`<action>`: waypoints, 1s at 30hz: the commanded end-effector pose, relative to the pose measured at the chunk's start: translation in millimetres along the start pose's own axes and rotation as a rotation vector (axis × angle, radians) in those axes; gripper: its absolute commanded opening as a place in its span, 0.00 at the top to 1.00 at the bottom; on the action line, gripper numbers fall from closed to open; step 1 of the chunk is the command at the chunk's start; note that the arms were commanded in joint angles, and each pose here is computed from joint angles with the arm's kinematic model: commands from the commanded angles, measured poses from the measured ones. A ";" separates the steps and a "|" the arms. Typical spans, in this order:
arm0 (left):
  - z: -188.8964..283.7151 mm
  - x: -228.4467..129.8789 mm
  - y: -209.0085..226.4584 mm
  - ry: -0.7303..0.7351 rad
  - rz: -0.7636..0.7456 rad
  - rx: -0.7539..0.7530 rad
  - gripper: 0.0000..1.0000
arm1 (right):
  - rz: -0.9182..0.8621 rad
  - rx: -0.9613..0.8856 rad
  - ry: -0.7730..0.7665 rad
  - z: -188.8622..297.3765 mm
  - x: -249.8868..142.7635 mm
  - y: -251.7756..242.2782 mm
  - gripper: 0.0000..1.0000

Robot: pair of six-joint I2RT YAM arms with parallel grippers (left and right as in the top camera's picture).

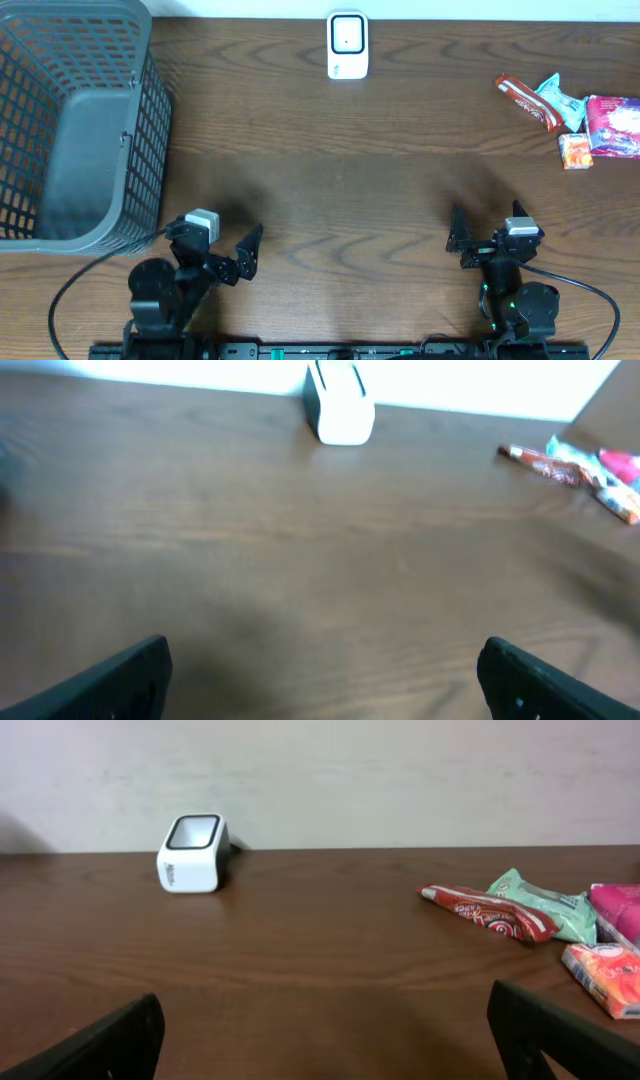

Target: Scan the item barcode

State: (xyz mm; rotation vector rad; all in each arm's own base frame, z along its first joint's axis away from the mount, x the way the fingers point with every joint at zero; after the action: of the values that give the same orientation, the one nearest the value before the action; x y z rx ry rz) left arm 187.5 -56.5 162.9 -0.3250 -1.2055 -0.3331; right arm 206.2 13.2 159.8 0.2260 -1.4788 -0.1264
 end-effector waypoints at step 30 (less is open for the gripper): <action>-3.2 -14.2 42.7 -0.186 -0.071 0.318 0.02 | 0.014 -0.012 -0.004 0.3 0.2 -2.2 0.01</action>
State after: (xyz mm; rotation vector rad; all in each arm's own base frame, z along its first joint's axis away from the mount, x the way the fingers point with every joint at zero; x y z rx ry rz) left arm 203.7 -21.3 159.7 -0.1066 -1.4732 -0.1276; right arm 206.2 13.2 160.0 0.2261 -1.4796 -0.1263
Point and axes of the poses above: each gripper's point midway between its finger pads, its own z axis back along the fingers, its own y axis along the line the jaws close on, x = y × z, the point moved 4 cm from there along z, back along the fingers, and after that the axes turned 11 degrees about -z, right-handed, at the moved point
